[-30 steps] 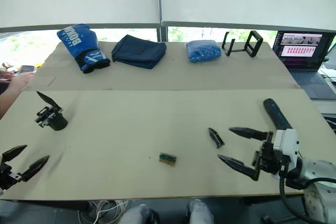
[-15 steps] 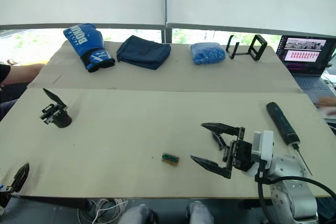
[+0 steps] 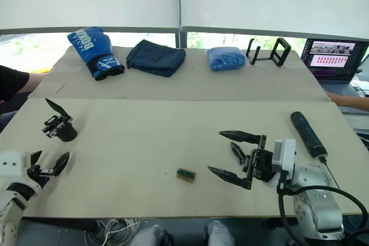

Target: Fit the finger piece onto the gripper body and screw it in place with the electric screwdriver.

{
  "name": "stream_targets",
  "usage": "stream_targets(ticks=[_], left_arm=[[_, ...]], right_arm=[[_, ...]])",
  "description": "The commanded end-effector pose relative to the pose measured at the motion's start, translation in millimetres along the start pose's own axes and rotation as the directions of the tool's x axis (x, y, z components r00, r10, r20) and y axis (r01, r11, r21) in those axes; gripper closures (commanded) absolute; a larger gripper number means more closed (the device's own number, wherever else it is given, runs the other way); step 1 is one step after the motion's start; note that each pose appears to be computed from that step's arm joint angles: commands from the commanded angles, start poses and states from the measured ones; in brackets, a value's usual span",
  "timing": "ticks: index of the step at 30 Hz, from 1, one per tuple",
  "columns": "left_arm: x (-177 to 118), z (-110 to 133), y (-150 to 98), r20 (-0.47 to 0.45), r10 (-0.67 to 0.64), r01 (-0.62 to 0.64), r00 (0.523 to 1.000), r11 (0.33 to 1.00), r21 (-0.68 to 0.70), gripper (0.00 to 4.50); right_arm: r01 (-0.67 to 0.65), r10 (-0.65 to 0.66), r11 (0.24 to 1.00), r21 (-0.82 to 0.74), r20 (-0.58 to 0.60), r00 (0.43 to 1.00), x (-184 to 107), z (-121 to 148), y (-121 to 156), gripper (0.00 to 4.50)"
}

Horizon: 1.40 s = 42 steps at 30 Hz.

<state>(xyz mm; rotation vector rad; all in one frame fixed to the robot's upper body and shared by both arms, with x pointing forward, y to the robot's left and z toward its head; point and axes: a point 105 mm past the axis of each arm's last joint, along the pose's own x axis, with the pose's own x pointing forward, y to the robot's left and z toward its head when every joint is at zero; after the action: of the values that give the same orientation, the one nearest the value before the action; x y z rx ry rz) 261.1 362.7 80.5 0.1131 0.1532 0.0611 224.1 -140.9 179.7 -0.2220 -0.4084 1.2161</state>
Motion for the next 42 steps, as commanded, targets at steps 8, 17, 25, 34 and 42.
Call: stream_targets(ticks=[8,17,25,34,42], left_arm=[[56,9,-7,0.051,0.029,-0.031,0.998,0.998,0.048,0.0],[79,5,-6,0.029,0.055,-0.056,0.998,0.997,0.052,0.26],[72,-1,-1,0.043,0.032,-0.032,0.999,0.999,0.017,2.09],[61,73,-96,0.332,-0.363,0.332,0.871,0.932,0.147,2.09],[31,86,-237,0.296,-0.729,0.686,0.617,0.683,0.253,2.09]], right_arm=[[0.021,-0.02,0.998,-0.065,0.013,1.0,1,9,1,0.03],[0.035,-0.034,0.997,-0.064,0.008,0.999,3,8,6,0.01],[0.064,-0.064,0.995,-0.081,-0.002,0.998,0,8,5,0.0],[0.075,-0.078,0.992,-0.101,-0.029,0.997,-11,8,2,0.0],[0.059,-0.067,0.995,-0.081,-0.101,0.993,-30,7,12,0.0]])
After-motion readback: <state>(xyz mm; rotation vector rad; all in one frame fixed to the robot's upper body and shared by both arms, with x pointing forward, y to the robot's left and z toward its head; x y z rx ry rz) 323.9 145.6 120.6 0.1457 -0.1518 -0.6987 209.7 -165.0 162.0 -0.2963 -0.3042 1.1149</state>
